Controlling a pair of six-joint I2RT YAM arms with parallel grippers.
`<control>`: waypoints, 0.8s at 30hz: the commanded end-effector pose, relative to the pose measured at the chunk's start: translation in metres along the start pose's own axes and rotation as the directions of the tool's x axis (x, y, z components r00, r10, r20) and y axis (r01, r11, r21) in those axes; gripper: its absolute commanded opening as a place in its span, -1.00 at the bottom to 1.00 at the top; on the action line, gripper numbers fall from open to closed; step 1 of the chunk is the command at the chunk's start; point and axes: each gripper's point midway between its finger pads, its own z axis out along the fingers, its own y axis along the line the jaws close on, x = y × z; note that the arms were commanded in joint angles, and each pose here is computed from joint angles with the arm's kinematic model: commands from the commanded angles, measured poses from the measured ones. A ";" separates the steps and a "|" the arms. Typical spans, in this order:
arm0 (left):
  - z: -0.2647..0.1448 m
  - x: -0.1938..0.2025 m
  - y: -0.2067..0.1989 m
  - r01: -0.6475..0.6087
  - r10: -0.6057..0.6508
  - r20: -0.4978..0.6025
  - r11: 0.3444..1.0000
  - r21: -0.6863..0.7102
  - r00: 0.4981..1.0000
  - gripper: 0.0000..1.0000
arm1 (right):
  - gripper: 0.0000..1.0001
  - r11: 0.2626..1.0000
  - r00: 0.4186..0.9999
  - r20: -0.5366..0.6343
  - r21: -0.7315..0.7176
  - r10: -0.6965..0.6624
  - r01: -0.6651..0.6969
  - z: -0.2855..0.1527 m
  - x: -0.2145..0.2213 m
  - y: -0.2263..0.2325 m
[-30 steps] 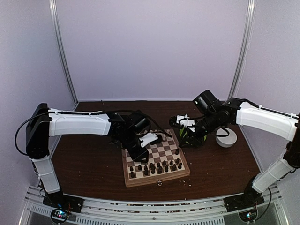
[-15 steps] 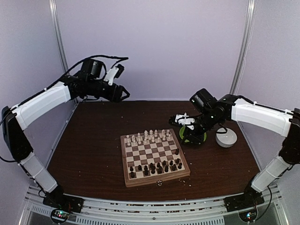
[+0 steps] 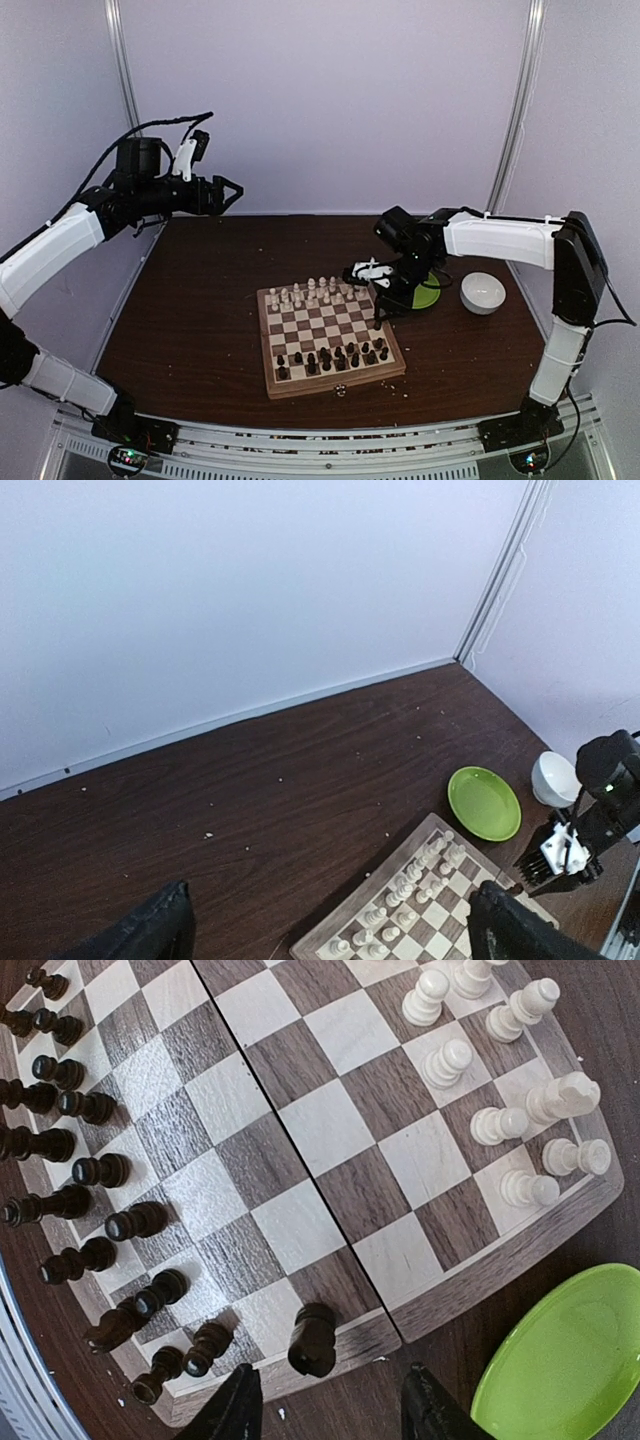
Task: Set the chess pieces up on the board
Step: Pick up the bishop from the chessboard.
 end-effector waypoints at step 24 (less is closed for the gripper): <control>0.008 -0.013 -0.025 -0.008 0.008 0.004 0.984 0.179 1.000 0.61 | -0.76 0.998 0.999 0.030 -0.048 0.033 -0.031 -0.021 -0.024 0.002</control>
